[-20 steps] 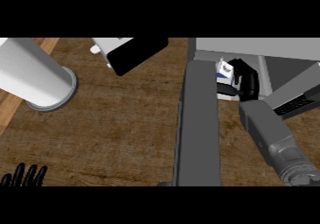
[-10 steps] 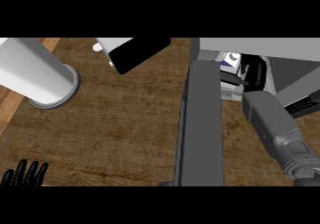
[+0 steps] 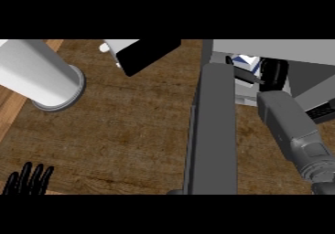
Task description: Pick up the milk, place it into the microwave and close the microwave
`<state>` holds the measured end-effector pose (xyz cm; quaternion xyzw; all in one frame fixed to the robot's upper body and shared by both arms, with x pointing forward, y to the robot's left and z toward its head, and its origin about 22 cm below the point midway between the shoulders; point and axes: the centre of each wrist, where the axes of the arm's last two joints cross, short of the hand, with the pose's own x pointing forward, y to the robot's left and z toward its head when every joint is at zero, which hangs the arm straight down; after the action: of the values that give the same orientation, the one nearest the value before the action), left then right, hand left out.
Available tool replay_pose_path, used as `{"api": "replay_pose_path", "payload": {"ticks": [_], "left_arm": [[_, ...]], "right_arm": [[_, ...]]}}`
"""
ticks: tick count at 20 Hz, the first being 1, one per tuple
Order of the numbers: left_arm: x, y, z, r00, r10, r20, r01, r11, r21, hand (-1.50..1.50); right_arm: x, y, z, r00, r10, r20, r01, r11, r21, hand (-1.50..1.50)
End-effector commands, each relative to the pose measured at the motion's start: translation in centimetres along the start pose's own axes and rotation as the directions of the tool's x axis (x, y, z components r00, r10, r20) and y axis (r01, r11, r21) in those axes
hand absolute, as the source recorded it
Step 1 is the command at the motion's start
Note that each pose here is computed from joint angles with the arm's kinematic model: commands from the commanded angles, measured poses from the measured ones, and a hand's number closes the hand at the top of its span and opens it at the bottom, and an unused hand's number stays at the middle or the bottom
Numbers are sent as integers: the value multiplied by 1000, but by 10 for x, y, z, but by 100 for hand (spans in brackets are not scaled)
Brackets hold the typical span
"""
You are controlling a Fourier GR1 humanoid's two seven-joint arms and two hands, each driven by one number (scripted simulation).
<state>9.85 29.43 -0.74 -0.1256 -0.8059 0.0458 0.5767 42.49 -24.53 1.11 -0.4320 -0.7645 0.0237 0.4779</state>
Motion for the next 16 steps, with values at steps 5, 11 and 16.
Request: {"api": "replay_pose_path", "payload": {"ticks": [5,11,16], "left_arm": [[0,-1,-5,1000,-7,11,8,999,-33,-150],[-7,7,-8,1000,-7,-7,7,999,-32,-150],[-7,6,-14,1000,-12,-7,12,999,-34,-150]], "right_arm": [[-70,-39,48,847,472,-242,-497,867,-47,-150],[-30,-2,40,938,347,5,-343,925,161,-150],[-4,13,27,962,269,51,-273,934,232,-150]]}}
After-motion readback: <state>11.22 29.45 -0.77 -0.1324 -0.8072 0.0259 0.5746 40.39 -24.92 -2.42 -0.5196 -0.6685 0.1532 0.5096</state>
